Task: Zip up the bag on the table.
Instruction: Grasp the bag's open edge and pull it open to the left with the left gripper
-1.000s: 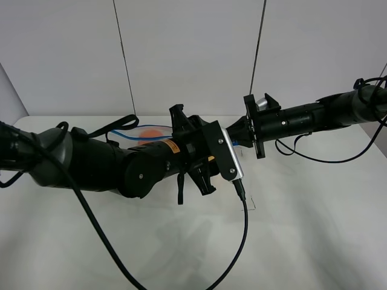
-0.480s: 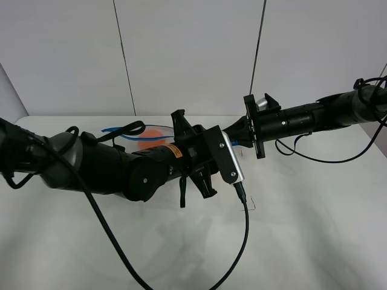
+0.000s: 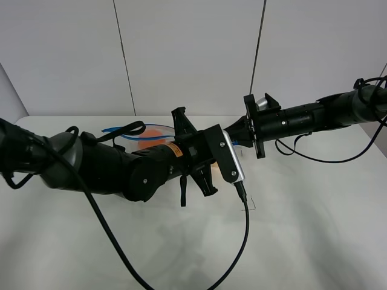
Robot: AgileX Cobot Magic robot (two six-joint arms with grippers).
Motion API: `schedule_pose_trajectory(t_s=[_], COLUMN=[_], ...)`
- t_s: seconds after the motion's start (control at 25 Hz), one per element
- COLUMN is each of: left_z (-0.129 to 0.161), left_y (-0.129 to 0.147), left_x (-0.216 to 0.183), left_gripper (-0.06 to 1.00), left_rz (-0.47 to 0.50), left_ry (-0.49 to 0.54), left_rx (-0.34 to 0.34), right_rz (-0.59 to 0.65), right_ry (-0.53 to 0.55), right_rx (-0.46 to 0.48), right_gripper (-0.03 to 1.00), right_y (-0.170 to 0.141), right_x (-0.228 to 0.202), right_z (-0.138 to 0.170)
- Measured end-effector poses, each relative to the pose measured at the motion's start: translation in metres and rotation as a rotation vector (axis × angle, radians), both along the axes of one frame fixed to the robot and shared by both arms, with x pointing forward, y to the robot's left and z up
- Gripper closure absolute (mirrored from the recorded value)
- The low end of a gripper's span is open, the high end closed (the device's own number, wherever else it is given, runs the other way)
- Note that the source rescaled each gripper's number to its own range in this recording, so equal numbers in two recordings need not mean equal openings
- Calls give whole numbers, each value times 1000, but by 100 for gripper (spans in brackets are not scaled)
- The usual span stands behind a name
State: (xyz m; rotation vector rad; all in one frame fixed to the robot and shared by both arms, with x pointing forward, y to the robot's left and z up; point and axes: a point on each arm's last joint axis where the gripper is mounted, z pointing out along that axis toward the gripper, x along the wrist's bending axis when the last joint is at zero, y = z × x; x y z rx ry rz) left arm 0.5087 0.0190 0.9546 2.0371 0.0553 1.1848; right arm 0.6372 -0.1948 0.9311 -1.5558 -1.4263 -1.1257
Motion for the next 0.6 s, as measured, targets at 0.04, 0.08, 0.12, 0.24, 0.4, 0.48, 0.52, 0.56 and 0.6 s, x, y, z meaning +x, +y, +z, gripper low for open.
schedule_pose_trajectory(t_s=[0.04,0.08,0.12,0.24,0.4,0.48,0.52,0.56,0.6], left_z=[0,0,0,0,-1,-1,-2,-2,-2], left_y=[0,0,0,0,0,0,0,0,0], left_x=[0,0,0,0,0,-1,-1,-1,-1], left_gripper=[82,82,82,84,94,94,94,94,94], left_rz=[0,0,0,0,-2,-5,-5,-5,-5], left_ry=[0,0,0,0,7,12,13,14,14], left_rx=[0,0,0,0,6,12,12,13,14], right_rz=[-1,-1,-1,-1,-1,0,0,0,0], right_ry=[0,0,0,0,0,0,0,0,0], right_rx=[-1,-1,-1,-1,-1,-1,-1,-1,-1], right_gripper=[96,96,96,96,96,96,96,96,96], right_y=[0,0,0,0,0,0,0,0,0], right_x=[0,0,0,0,0,0,0,0,0], right_z=[0,0,0,0,0,0,0,0,0])
